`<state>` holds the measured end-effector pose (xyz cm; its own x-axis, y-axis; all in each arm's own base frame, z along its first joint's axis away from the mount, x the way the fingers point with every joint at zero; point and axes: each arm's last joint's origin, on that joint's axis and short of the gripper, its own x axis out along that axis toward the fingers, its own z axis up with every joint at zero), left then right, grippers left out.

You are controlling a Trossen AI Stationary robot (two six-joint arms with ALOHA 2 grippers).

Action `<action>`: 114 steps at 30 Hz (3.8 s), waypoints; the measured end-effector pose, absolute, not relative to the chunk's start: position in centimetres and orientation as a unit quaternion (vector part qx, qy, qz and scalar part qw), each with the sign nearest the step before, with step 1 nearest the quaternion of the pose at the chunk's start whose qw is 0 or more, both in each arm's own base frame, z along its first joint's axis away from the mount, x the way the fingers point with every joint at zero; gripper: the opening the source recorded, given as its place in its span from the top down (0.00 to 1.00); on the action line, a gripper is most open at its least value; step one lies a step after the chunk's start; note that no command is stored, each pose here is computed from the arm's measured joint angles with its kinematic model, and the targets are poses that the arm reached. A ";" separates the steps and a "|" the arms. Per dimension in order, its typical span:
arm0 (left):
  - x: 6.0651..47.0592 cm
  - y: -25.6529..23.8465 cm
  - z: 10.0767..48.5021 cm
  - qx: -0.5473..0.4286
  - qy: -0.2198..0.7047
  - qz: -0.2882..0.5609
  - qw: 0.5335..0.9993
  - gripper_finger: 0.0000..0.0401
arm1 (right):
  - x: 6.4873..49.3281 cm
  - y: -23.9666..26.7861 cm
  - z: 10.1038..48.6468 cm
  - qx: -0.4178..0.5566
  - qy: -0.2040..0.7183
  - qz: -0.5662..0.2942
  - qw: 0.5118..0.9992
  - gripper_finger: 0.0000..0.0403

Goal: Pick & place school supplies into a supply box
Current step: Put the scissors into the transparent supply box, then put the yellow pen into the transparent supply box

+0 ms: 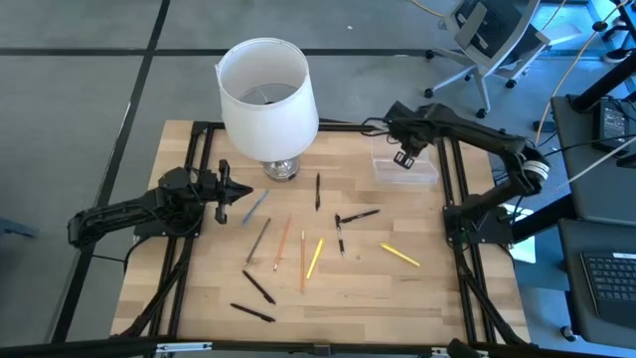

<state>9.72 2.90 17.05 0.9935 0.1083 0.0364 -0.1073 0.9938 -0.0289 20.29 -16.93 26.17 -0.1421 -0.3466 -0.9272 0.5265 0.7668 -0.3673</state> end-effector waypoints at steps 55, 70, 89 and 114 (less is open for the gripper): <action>9.7 2.9 16.5 -0.036 0.007 0.054 0.998 0.98 | 17.8 -9.4 11.9 0.220 0.804 -0.230 0.503 0.77; 9.7 2.9 16.5 -0.035 0.007 0.054 0.998 0.98 | 19.8 -10.8 12.7 0.133 0.780 -0.242 0.562 0.71; 9.7 2.9 16.5 -0.036 0.007 0.054 0.998 0.98 | 21.0 -11.5 13.8 0.127 0.764 -0.253 0.580 0.57; 9.7 2.9 16.5 -0.035 0.007 0.054 0.998 0.98 | 22.0 -2.5 24.7 0.066 0.592 -0.169 0.785 0.57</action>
